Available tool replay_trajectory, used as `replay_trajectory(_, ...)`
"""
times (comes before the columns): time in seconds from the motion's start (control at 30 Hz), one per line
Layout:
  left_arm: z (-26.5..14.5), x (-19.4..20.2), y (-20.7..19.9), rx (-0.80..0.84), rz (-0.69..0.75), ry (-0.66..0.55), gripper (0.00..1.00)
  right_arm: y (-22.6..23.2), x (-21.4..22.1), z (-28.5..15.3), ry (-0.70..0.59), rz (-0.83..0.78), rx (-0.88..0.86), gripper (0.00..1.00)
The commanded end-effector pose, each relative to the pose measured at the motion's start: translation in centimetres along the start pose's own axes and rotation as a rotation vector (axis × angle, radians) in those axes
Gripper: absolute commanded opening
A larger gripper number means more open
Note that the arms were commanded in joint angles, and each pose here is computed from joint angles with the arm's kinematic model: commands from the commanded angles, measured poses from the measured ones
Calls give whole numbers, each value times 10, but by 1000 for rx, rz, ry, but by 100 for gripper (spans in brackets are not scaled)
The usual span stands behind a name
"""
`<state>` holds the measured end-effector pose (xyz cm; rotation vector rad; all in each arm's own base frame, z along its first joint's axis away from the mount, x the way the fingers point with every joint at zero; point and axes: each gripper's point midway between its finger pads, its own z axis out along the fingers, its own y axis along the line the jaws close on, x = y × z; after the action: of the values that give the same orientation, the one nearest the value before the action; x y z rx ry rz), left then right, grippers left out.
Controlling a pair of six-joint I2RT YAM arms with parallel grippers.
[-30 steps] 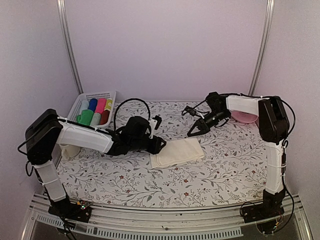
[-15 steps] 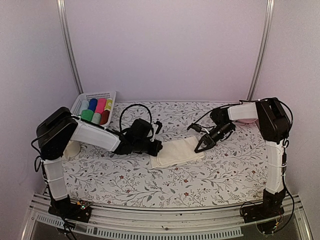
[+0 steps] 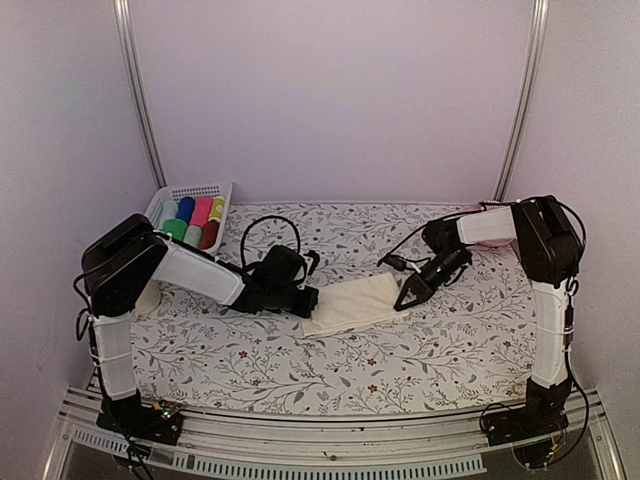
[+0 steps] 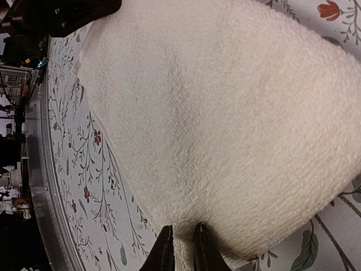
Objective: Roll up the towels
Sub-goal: Smooth out the towel at the center of the board.
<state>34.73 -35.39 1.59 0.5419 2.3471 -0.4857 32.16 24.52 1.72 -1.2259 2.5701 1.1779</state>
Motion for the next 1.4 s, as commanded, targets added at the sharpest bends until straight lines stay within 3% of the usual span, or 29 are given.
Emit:
replay_trajectory(0.0,8,34,26,-80,5,101,0,-18,21,7,69,48,72,12)
replay_trajectory(0.2,-3,19,26,-95,6,63,0,0,-2,-13,23,-2,52,12)
replay_trajectory(0.53,-42,-37,9,-82,38,-70,61,35,-72,-65,-121,-167,45,15)
replay_trajectory(0.6,-47,-43,3,-75,49,-84,63,36,-85,-69,-150,-181,39,16)
replay_trajectory(0.73,-52,-44,-15,-28,72,-89,56,31,-107,-71,-195,-193,26,17)
replay_trajectory(1.0,-46,-14,-49,129,68,-24,13,23,-122,-55,-231,-179,-84,17)
replay_trajectory(1.23,-39,11,-60,178,67,37,0,11,-114,-38,-217,-138,-129,17)
replay_trajectory(1.37,-34,28,-61,185,65,80,0,-10,-102,-14,-192,-77,-150,16)
